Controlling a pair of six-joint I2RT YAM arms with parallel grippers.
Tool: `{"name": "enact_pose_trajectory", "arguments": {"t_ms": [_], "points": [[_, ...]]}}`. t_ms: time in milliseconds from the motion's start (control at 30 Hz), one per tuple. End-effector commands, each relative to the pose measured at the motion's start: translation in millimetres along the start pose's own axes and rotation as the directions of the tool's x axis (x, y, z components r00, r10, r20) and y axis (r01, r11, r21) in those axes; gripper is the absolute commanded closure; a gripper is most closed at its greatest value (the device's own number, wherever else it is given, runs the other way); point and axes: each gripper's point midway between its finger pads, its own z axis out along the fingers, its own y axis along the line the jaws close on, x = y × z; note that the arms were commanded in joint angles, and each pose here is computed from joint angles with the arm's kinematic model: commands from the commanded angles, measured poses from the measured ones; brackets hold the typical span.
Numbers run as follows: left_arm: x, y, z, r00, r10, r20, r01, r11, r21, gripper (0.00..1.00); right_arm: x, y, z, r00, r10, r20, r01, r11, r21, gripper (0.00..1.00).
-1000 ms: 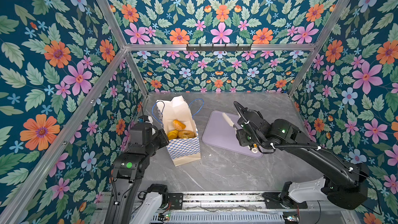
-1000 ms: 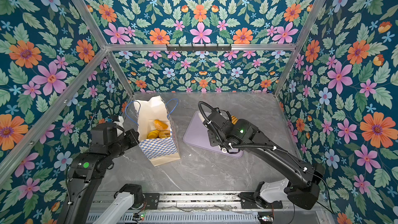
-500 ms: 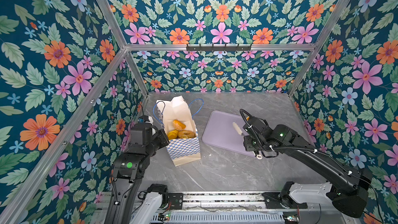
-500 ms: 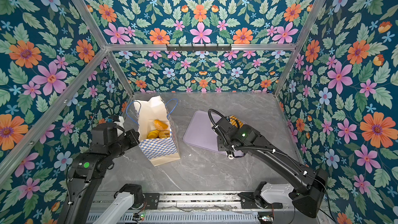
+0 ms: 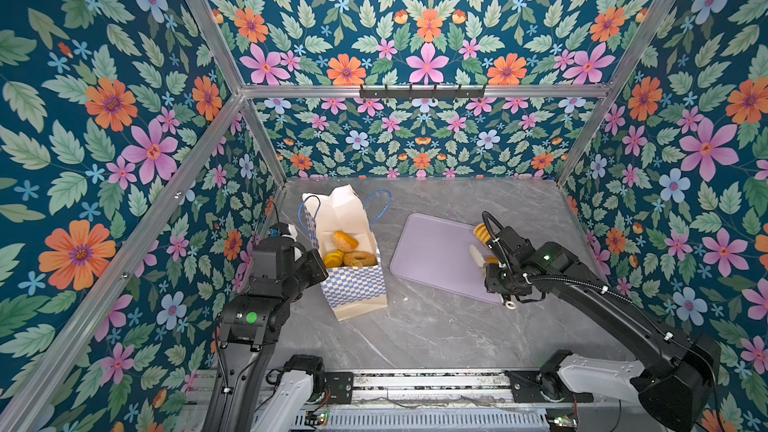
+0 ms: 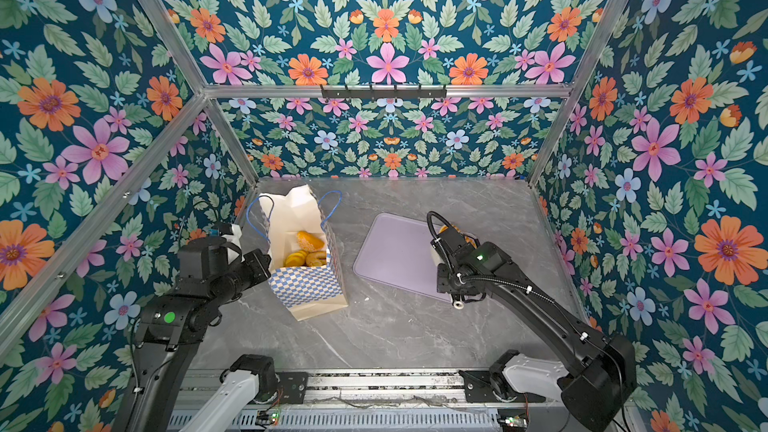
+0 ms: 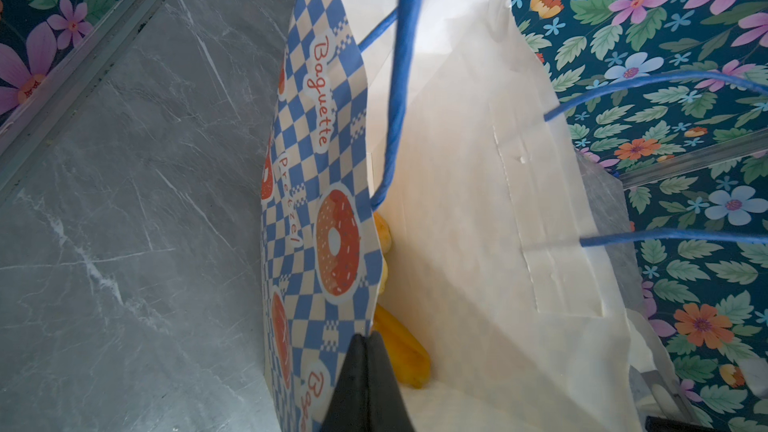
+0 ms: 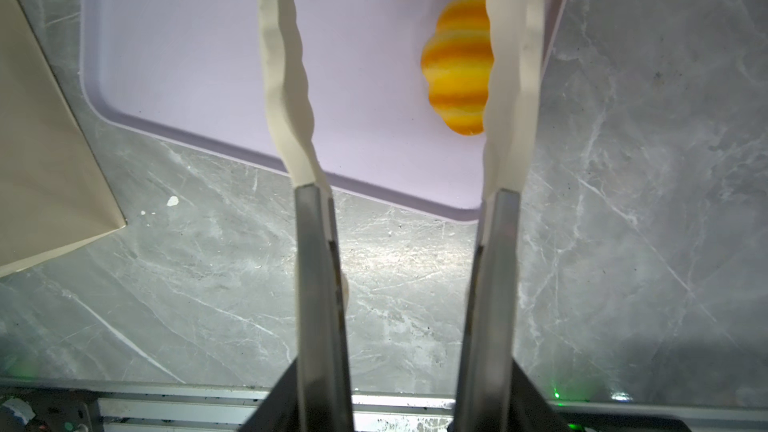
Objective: Place the fake bread into the paper bag
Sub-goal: 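Move the empty right tongs back over the tray toward the striped buns, then close the right tongs on the round striped yellow bun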
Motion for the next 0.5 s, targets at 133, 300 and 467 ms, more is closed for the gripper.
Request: {"name": "enact_pose_trajectory", "arguments": {"t_ms": [133,300,467], "points": [[-1.3,-2.2,2.3,1.0,0.004,0.011,-0.004,1.0,0.015,0.93,3.9,-10.7,10.7,0.999,0.027,-0.035,-0.027,1.0,0.006,0.45],[-0.2,-2.4,3.7,1.0,0.004,0.008,-0.004,1.0,0.019,0.93,7.2,-13.4,20.7,0.998,0.019,-0.065,-0.018,0.999,0.029,0.44],[1.0,-2.0,4.5,1.0,0.004,0.005,-0.005,1.0,0.019,0.93,8.5,-16.0,28.8,0.996,0.023,-0.082,-0.02,0.999,0.04,0.43]]}}
